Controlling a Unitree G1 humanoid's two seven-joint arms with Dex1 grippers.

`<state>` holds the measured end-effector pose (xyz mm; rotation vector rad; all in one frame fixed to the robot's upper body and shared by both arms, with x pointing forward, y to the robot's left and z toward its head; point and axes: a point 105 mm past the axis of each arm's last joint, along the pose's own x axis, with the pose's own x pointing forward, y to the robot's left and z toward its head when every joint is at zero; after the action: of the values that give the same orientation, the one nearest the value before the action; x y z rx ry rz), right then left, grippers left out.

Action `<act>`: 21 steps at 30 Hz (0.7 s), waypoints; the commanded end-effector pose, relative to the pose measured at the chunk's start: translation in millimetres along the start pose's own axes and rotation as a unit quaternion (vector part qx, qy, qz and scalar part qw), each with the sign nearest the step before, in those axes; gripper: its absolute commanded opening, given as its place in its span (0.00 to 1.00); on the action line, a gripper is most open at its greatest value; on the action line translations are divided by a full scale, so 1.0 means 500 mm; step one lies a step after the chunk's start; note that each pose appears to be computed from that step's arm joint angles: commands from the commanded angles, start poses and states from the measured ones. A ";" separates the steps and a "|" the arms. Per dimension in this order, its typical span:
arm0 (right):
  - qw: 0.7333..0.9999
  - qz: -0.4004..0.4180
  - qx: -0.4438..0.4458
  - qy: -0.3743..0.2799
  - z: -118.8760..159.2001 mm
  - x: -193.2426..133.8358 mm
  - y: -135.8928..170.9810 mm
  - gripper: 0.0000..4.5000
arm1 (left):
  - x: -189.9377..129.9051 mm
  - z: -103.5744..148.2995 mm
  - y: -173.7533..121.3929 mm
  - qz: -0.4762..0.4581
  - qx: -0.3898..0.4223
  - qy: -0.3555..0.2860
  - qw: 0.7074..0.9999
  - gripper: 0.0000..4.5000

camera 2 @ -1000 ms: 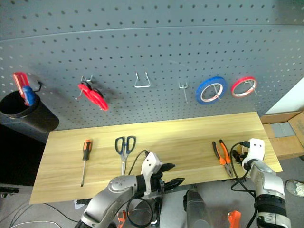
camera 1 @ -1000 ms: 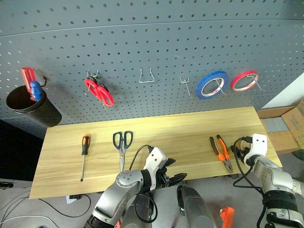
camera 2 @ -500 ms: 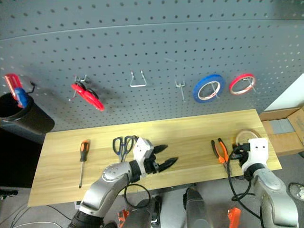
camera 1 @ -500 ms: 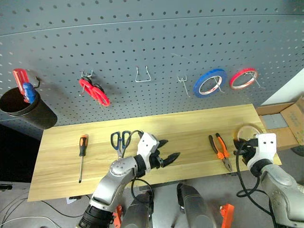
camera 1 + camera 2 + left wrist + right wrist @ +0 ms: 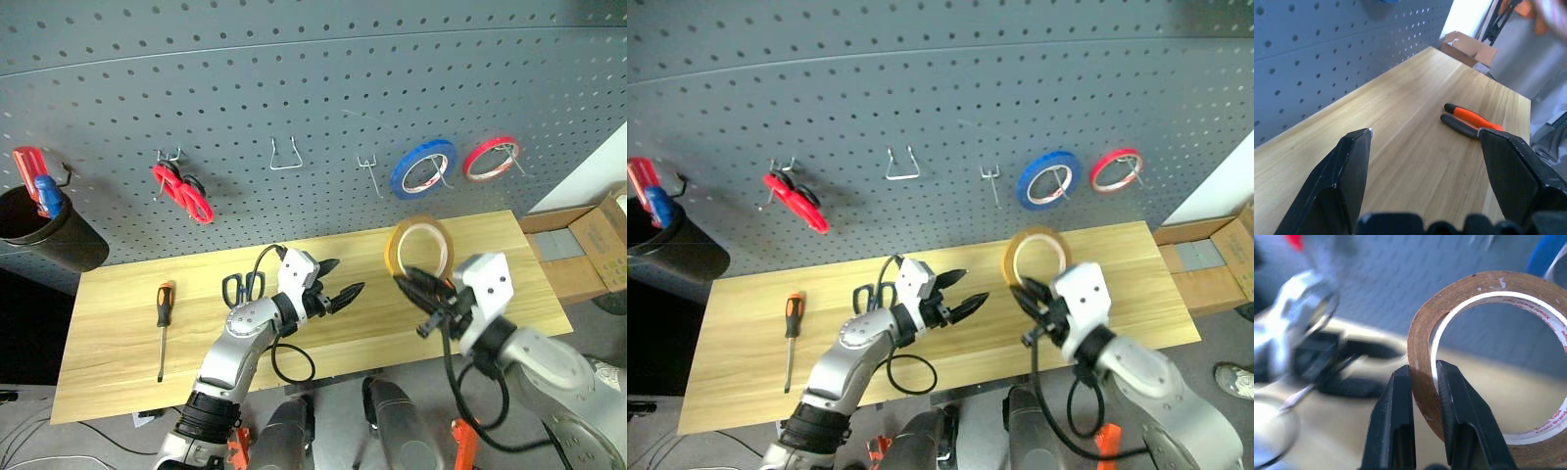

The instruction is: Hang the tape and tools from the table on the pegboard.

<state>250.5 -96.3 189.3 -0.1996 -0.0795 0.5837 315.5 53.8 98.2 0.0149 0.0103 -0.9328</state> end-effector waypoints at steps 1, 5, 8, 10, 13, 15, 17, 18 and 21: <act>0.995 -0.040 -0.047 -0.079 0.070 -0.008 0.014 0.02 | 0.004 0.028 -0.008 -0.009 0.012 -0.040 0.999 0.83; 0.992 -0.043 -0.069 -0.095 0.081 0.007 0.024 0.02 | -0.003 0.061 0.003 0.011 0.026 -0.083 0.996 0.83; 0.990 -0.031 -0.085 -0.105 0.086 0.019 0.033 0.02 | -0.017 0.075 0.007 0.019 0.038 -0.107 0.993 0.83; 0.990 -0.018 -0.090 -0.110 0.089 0.027 0.040 0.02 | -0.024 0.079 0.008 0.023 0.049 -0.116 0.992 0.83; 0.988 -0.003 -0.097 -0.122 0.097 0.044 0.046 0.02 | -0.036 0.084 0.009 0.029 0.054 -0.124 0.990 0.83; 0.987 0.010 -0.096 -0.126 0.095 0.059 0.048 0.02 | -0.041 0.084 0.005 0.030 0.056 -0.123 0.990 0.83; 0.987 0.019 -0.097 -0.125 0.085 0.075 0.044 0.02 | -0.042 0.085 0.002 0.031 0.056 -0.123 0.990 0.83; 0.987 0.021 -0.098 -0.125 0.081 0.080 0.042 0.02 | -0.042 0.086 0.002 0.033 0.057 -0.123 0.990 0.83; 0.987 0.029 -0.098 -0.122 0.060 0.098 0.037 0.02 | -0.046 0.088 0.003 0.041 0.061 -0.119 0.990 0.83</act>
<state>281.5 -52.2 206.7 -0.3146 -0.3014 0.6370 308.5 72.4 130.6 0.0087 -0.2189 -0.8468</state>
